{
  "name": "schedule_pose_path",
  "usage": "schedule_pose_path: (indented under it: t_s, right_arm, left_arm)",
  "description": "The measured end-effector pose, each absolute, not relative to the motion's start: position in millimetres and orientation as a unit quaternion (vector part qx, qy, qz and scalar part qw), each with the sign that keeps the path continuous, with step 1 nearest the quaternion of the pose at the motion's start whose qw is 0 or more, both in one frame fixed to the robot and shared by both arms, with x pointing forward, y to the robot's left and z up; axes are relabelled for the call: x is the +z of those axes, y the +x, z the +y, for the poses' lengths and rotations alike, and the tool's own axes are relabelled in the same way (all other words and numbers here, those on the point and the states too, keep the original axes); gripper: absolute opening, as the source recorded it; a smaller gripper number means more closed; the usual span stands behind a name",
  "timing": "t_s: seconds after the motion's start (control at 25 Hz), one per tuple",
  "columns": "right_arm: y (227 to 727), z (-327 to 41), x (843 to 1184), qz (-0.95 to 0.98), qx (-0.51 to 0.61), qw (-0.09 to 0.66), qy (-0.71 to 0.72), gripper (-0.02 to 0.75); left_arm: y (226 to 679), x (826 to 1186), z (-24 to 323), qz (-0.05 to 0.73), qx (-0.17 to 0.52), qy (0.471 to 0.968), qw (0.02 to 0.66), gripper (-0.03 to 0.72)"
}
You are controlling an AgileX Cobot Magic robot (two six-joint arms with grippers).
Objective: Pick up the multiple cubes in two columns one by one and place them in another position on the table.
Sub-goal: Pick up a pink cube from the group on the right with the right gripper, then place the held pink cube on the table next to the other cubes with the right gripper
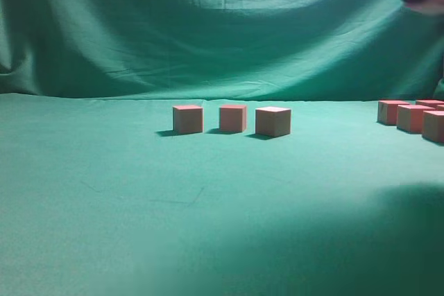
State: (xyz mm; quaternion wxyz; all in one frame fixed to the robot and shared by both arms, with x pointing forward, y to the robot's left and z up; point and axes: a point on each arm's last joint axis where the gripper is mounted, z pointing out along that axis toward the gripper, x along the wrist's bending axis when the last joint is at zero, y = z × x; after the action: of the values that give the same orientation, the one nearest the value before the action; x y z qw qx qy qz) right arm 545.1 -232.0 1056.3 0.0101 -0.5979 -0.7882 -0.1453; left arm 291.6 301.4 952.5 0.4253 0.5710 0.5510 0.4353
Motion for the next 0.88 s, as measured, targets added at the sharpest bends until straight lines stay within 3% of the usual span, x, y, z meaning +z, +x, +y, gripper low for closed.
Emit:
schedule_pose_path:
  t_s: [0.48, 0.88]
  right_arm:
    - [506.5, -80.6, 1094.5, -0.9, -0.2, 0.009, -0.388, 0.258]
    - [528.3, -9.2, 1055.1, -0.881, -0.168, 0.051, -0.439, 0.258]
  left_arm:
    - [291.6, 952.5, 301.4, 0.551, 0.435, 0.571, 0.425, 0.0]
    - [291.6, 952.5, 301.4, 0.551, 0.435, 0.571, 0.425, 0.0]
